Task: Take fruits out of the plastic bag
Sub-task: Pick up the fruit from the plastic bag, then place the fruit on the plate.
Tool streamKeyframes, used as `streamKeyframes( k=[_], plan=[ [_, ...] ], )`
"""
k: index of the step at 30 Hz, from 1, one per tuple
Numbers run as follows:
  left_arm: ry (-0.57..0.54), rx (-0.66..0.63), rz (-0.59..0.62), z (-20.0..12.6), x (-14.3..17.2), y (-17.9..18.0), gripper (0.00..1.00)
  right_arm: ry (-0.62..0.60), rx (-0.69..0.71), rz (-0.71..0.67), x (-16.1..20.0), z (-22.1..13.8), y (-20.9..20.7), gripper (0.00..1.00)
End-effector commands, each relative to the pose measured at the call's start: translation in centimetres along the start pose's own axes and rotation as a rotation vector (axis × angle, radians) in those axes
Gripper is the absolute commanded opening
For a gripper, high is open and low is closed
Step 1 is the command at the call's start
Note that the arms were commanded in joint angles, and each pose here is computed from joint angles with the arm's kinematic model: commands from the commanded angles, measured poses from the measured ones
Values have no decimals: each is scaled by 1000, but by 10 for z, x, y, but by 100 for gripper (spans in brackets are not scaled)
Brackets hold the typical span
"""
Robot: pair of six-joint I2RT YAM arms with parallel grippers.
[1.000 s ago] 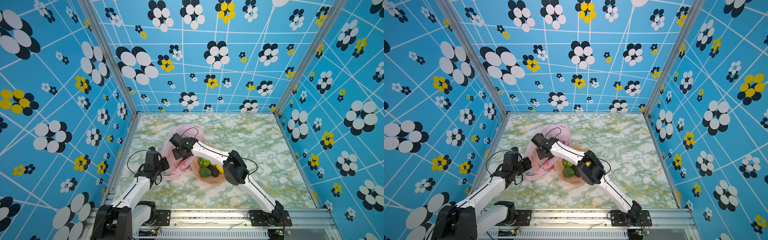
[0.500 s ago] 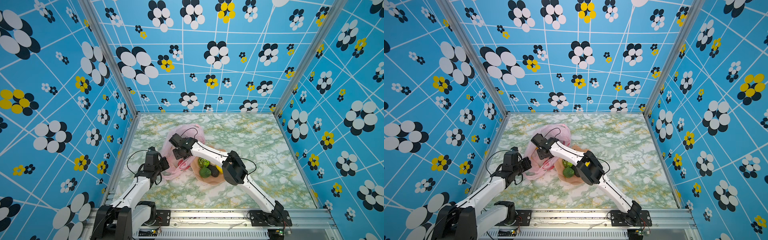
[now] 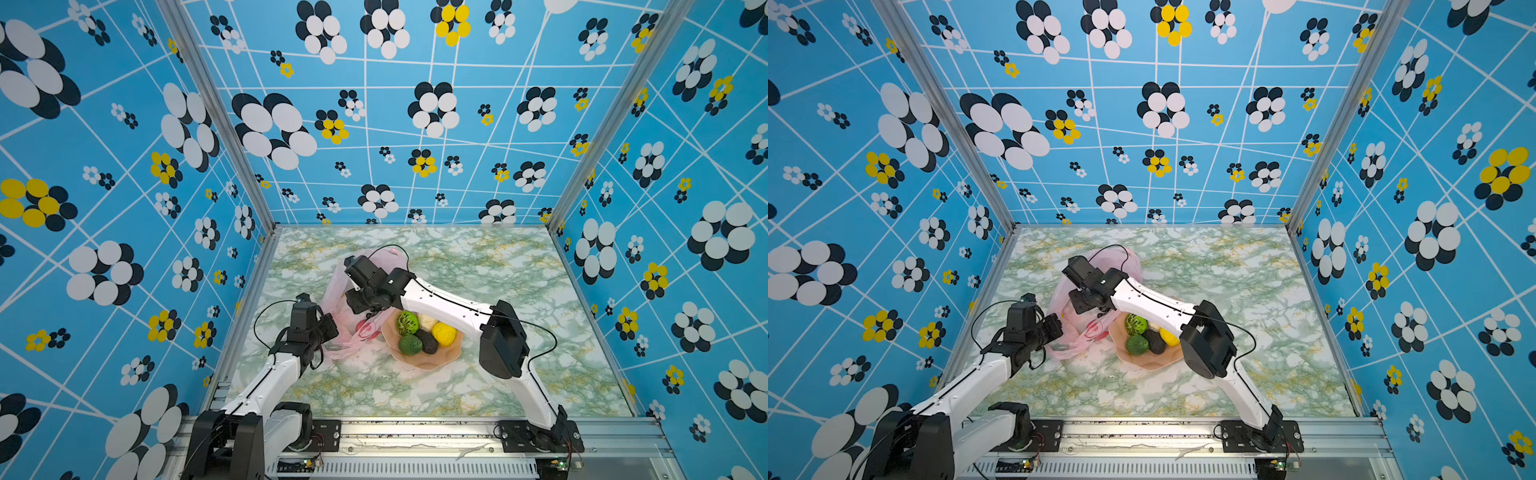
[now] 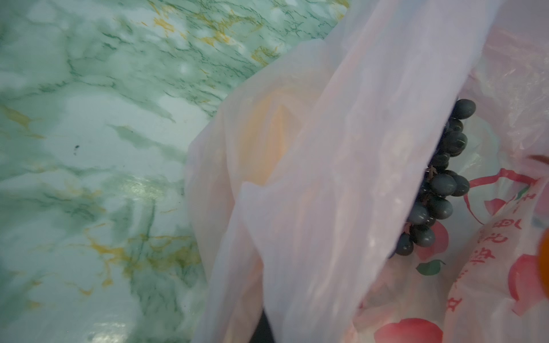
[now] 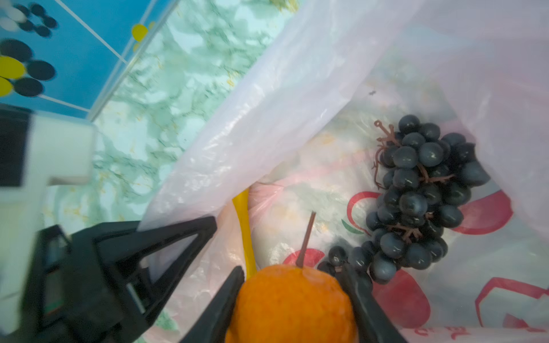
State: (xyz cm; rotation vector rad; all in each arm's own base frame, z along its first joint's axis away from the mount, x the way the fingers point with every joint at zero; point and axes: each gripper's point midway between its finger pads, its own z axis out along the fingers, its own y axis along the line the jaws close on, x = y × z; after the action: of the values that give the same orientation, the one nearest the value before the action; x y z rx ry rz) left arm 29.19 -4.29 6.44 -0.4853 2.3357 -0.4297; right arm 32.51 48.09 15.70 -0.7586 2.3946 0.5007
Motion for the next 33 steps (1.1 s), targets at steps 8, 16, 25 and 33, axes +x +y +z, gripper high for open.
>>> streamKeyframes(
  k=[8, 16, 25, 33],
  plan=[
    [-27, -4, 20, -1, -10, -3, 0, -88, 13, -6, 19, -70, -19, 50],
    [-25, 1, 20, 0, -9, -4, 0, -67, 104, 5, 71, -96, -55, 50],
    [-25, 6, 21, 0, -8, -5, 0, -65, 148, 30, 108, -111, -78, 50],
    [-24, 11, 21, 0, -8, -6, 0, -77, 168, 34, 124, -114, -88, 50]
  ],
)
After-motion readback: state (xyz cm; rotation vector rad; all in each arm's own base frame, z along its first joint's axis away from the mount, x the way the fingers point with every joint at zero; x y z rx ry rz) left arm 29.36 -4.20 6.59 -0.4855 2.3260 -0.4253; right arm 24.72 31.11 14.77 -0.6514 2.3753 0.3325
